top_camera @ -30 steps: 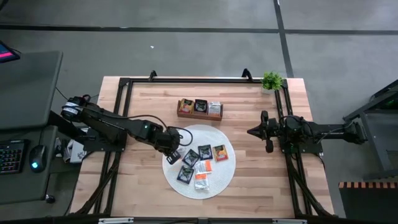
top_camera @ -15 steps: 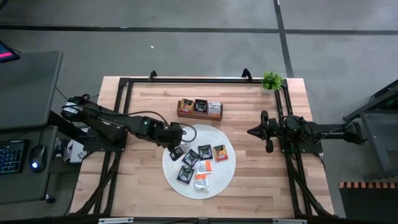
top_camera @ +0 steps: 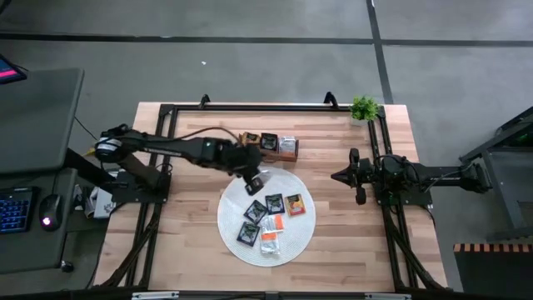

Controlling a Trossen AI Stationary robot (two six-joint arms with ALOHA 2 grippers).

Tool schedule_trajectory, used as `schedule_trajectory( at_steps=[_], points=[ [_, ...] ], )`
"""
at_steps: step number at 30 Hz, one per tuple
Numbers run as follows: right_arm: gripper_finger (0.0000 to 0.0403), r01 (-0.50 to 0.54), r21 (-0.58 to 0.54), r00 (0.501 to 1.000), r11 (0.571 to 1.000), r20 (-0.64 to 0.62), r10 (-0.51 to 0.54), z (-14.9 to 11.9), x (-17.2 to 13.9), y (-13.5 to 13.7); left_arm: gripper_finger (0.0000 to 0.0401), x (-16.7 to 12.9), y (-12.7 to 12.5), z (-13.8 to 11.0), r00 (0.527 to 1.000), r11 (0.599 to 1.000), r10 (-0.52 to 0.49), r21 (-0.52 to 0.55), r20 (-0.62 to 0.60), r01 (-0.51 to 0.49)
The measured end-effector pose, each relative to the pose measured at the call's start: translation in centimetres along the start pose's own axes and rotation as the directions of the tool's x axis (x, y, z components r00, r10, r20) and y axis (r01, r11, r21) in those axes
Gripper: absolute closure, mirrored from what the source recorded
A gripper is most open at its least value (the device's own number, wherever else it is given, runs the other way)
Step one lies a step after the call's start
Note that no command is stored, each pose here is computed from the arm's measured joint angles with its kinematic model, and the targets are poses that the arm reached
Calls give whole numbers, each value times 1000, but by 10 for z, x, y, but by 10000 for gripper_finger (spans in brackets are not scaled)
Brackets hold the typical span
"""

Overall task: Pick & Place Tea
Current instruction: Put the white tea bag into the right section of the wooden organizer

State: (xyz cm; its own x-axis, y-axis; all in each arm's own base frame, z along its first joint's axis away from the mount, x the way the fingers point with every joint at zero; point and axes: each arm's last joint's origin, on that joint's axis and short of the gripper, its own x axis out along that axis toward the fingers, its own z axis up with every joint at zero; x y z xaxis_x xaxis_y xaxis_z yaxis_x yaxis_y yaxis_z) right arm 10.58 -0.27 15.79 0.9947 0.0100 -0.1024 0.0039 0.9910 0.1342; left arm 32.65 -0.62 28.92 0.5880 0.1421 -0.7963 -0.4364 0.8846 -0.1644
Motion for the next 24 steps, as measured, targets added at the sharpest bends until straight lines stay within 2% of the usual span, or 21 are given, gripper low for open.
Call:
schedule_trajectory(
  at_steps=[13, 16, 24],
  points=[
    [391, 0, 0, 1000, 1000, 1, 0, 0, 0, 0, 401, 32, 24, 53, 996, 999, 24, 27, 84, -27],
    [391, 0, 0, 1000, 1000, 1, 0, 0, 0, 0, 401, 40, 33, 59, 996, 999, 47, 17, 74, -48],
    [391, 0, 0, 1000, 1000, 0, 0, 0, 0, 0, 401, 42, 50, 78, 984, 1000, 29, -13, 174, -27]
  ],
)
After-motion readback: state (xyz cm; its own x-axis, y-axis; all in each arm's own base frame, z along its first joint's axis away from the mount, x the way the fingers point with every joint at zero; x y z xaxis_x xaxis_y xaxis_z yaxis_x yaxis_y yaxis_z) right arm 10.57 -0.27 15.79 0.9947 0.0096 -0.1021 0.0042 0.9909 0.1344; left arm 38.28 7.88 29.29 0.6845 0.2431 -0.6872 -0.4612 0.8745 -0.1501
